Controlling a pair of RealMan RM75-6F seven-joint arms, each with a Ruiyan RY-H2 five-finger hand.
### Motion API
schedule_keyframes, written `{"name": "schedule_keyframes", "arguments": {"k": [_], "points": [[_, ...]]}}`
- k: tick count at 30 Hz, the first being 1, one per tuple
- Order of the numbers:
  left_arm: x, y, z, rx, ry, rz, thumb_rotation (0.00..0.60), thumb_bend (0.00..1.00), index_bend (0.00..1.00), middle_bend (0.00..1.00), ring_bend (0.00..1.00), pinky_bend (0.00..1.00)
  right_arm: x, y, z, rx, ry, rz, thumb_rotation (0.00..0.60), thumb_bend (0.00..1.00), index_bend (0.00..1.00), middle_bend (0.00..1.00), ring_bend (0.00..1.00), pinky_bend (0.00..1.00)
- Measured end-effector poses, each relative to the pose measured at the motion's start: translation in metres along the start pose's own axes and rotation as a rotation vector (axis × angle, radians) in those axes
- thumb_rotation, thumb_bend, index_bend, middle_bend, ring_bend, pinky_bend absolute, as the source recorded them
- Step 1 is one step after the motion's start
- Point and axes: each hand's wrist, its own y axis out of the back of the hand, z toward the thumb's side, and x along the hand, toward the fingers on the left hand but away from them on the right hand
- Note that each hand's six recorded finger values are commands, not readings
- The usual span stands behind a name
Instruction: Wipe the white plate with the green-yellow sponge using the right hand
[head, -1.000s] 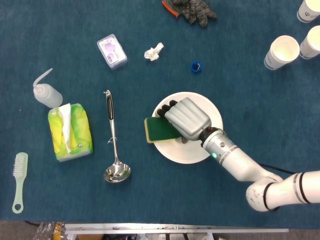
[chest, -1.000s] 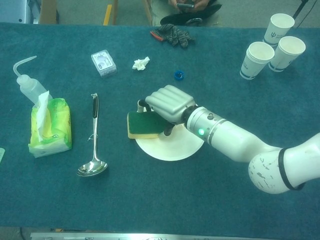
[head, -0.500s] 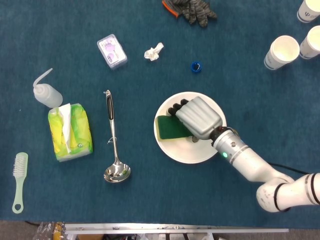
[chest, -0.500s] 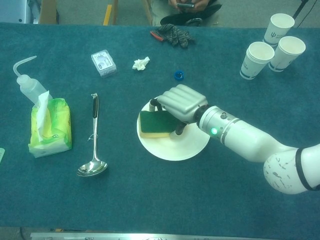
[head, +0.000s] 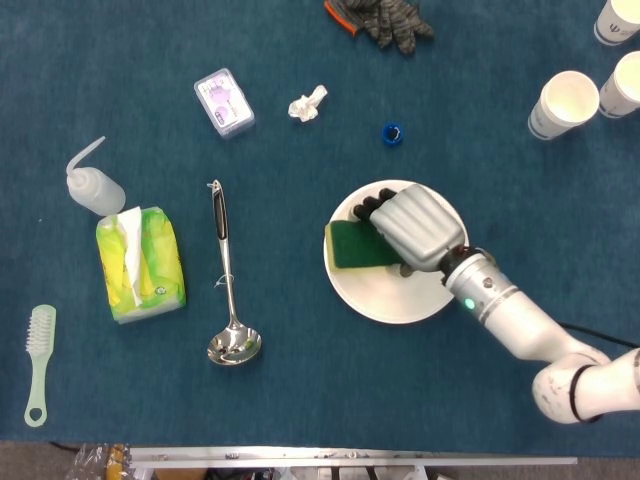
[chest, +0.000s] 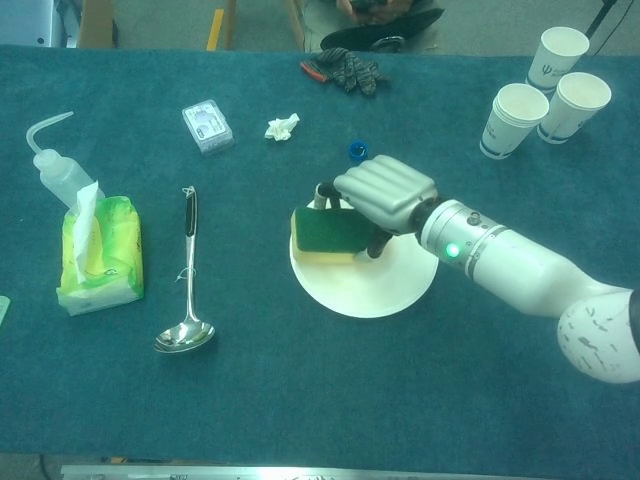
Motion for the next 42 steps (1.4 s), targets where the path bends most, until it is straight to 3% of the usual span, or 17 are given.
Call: {"name": "schedule_keyframes", "arguments": {"k": [4, 10, 21, 34, 42], "points": [[0.001, -0.001, 0.001, 0.000, -0.003, -0.004, 0.600, 0.49, 0.33, 0.27, 0.20, 0.13, 0.007, 0.004, -0.007, 0.018, -0.006, -0.004, 0.600, 0.18, 0.41, 0.40, 0.36, 0.62], [0.003, -0.004, 0.003, -0.001, -0.011, -0.012, 0.600, 0.49, 0.33, 0.27, 0.20, 0.13, 0.016, -0.007, -0.017, 0.044, -0.021, 0.035, 0.600, 0.18, 0.41, 0.40, 0.36, 0.62], [0.002, -0.005, -0.002, -0.003, 0.001, -0.014, 0.600, 0.49, 0.33, 0.27, 0.20, 0.13, 0.005, -0.021, -0.012, 0.044, -0.017, 0.055, 0.600, 0.18, 0.41, 0.40, 0.36, 0.62], [0.000, -0.003, -0.004, -0.005, 0.007, -0.006, 0.600, 0.49, 0.33, 0.27, 0.20, 0.13, -0.013, -0.011, 0.018, -0.006, 0.033, 0.005, 0.600, 0.18, 0.41, 0.40, 0.36, 0.62], [-0.001, -0.002, -0.006, -0.006, 0.010, -0.004, 0.600, 0.49, 0.33, 0.27, 0.20, 0.13, -0.016, -0.005, 0.019, -0.023, 0.027, -0.023, 0.600, 0.18, 0.41, 0.40, 0.36, 0.62]]}}
